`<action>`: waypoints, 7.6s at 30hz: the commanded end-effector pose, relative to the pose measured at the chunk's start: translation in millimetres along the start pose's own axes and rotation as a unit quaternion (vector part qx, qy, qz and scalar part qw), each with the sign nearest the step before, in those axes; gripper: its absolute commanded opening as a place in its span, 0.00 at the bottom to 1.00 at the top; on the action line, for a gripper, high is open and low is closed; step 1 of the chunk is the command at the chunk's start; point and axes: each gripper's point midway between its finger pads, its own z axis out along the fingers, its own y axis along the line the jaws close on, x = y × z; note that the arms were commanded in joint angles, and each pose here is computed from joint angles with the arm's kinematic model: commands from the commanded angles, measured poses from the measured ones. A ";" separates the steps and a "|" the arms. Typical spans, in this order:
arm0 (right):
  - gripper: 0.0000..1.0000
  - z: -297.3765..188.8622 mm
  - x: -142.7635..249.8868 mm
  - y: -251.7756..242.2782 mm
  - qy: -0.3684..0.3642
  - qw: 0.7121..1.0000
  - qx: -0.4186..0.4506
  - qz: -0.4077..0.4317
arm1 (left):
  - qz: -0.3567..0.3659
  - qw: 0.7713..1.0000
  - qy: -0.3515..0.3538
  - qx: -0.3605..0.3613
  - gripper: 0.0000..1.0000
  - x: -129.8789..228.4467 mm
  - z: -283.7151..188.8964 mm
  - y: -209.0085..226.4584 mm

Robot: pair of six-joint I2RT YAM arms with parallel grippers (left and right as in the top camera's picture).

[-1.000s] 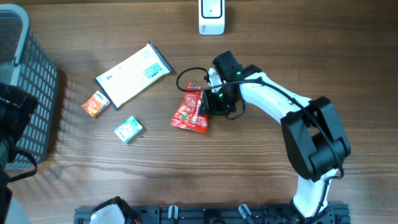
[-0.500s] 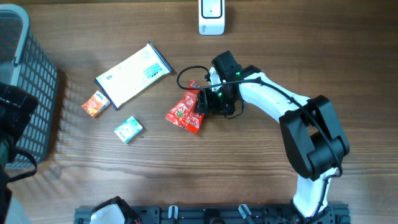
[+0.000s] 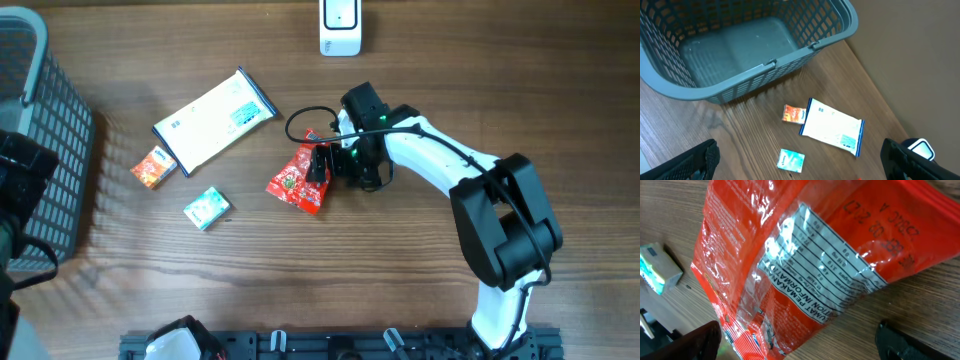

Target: Scan the item barcode

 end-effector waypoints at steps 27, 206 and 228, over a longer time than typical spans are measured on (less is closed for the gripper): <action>1.00 5.8 -6.2 -3.4 -0.011 1.000 0.002 0.012 | 0.204 0.858 0.460 0.106 1.00 228.3 132.7 -71.8; 0.04 -220.3 -155.7 -14.8 -0.318 0.426 0.547 -0.646 | 0.206 0.798 0.564 -0.053 1.00 431.8 296.5 -50.0; 0.04 -237.8 -251.1 48.5 -0.496 0.317 0.527 -0.613 | 0.206 0.798 0.564 -0.053 1.00 431.8 296.5 -50.0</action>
